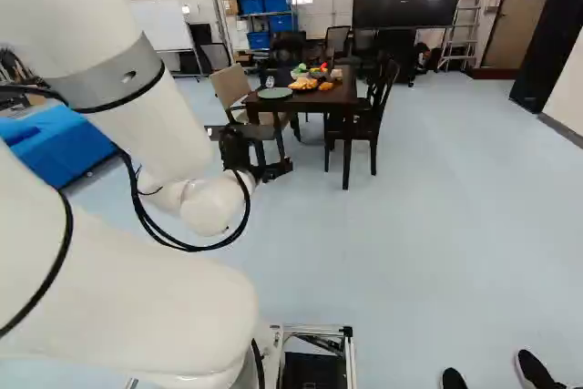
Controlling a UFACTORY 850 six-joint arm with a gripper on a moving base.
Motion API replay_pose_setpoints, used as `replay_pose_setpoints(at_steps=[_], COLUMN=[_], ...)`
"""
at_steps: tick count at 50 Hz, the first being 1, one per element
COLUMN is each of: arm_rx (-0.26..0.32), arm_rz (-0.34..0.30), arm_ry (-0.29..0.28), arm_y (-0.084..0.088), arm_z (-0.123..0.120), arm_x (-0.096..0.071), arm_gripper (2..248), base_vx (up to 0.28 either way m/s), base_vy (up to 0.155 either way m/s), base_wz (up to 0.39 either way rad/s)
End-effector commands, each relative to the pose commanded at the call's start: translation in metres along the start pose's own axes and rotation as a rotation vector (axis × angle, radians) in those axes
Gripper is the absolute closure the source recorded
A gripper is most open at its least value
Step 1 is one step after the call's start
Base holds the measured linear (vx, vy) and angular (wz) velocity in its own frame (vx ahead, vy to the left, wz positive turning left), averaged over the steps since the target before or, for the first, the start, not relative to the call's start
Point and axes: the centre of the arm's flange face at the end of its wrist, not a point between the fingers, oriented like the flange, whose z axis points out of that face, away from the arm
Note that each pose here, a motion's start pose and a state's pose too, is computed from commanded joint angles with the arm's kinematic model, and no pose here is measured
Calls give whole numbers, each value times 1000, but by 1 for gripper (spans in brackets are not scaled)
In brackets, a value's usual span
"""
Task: Move the croissant to the empty plate
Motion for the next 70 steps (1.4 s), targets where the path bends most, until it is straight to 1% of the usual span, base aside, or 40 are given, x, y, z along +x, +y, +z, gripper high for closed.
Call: replay_pose_setpoints(at_steps=[28, 70], arm_rx=[0, 0], arm_rz=[0, 0], arm_ry=[0, 0], arm_y=[0, 0], arm_z=[0, 0], arm_x=[0, 0], arm_gripper=[3, 3], base_vx=[93, 99], base_vy=[-36, -3], base_wz=[-6, -12])
